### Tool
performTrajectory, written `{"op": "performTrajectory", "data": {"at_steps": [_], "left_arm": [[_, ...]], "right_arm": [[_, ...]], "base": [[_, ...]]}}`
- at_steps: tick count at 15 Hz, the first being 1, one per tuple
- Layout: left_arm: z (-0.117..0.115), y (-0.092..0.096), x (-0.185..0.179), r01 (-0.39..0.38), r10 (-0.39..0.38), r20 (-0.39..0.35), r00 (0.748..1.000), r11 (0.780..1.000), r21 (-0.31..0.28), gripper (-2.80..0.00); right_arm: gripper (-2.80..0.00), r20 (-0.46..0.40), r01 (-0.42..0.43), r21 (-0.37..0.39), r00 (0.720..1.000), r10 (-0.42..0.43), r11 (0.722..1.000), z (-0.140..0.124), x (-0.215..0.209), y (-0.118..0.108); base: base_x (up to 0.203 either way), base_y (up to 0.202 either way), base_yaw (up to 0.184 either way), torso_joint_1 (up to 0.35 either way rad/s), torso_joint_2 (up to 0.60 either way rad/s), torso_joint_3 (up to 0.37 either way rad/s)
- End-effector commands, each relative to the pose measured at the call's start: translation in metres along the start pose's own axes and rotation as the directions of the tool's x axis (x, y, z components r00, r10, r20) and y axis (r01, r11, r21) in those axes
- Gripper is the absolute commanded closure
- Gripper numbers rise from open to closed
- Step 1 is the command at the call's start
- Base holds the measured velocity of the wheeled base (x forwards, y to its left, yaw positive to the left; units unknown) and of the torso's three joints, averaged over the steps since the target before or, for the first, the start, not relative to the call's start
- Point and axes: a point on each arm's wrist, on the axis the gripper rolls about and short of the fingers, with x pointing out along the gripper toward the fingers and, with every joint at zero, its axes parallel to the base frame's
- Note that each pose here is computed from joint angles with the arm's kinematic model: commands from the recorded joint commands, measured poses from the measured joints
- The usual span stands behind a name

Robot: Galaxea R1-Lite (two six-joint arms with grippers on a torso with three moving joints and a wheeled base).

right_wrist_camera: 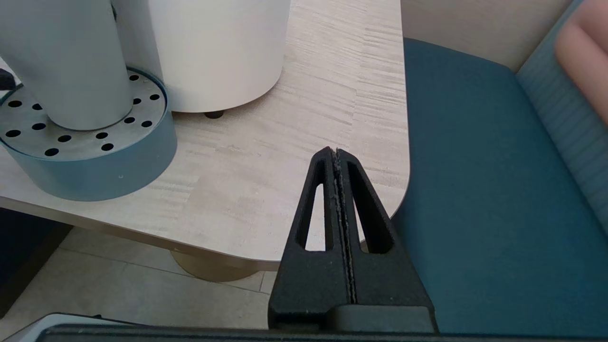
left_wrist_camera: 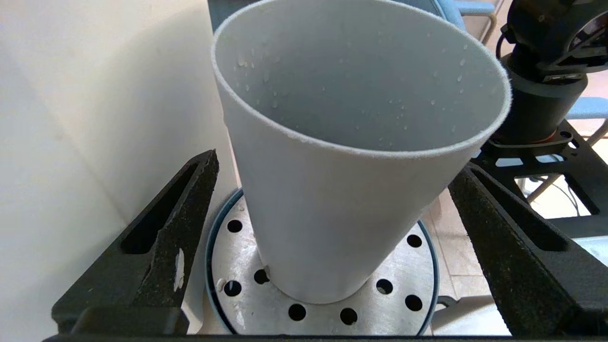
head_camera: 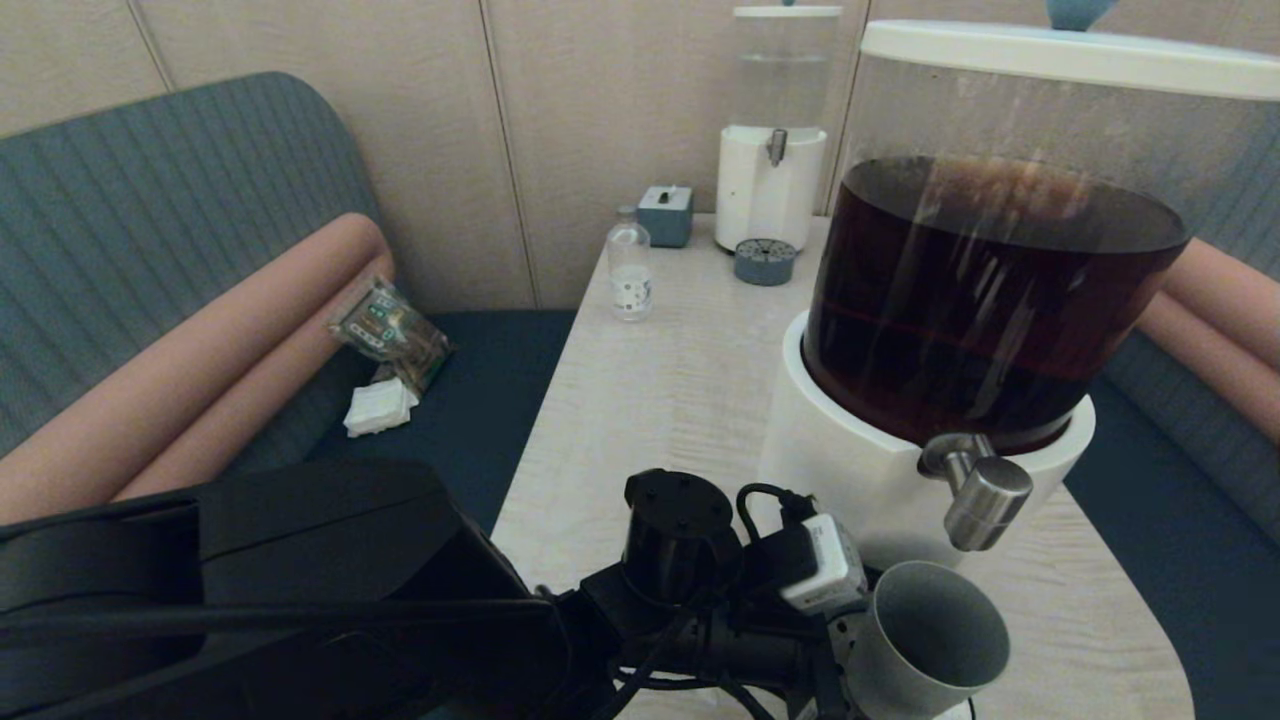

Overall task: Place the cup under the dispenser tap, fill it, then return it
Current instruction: Place the cup next to the water dispenser

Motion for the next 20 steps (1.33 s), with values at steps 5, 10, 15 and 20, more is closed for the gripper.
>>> {"op": "performTrajectory", "data": {"at_steps": [5, 10, 15, 20], "left_arm": [[-0.001, -0.001, 0.004, 0.009, -0.009, 0.005, 1.000, 1.000, 0.006, -2.80], [-0.002, 0.000, 0.013, 0.008, -0.008, 0.007, 1.000, 1.000, 0.010, -2.80], [-0.002, 0.000, 0.017, 0.013, -0.013, 0.009, 1.000, 1.000, 0.012, -2.80], [-0.002, 0.001, 0.018, -0.011, 0.011, 0.008, 1.000, 1.000, -0.001, 0.00]], "right_arm": [[0.00, -0.007, -0.002, -0.002, 1.000, 0.002, 1.000, -0.003, 0.001, 0.000], [0.00, -0.007, -0.002, 0.000, 1.000, 0.002, 1.000, -0.003, 0.001, 0.000], [0.00, -0.006, -0.001, -0.001, 1.000, 0.001, 1.000, -0.003, 0.000, 0.000], [0.00, -0.006, -0.001, -0.001, 1.000, 0.001, 1.000, -0.003, 0.000, 0.000]], "base": [[0.000, 0.000, 0.000, 0.000, 0.00, 0.000], [0.000, 0.000, 0.000, 0.000, 0.00, 0.000], [0.000, 0.000, 0.000, 0.000, 0.00, 0.000], [0.000, 0.000, 0.000, 0.000, 0.00, 0.000]]}}
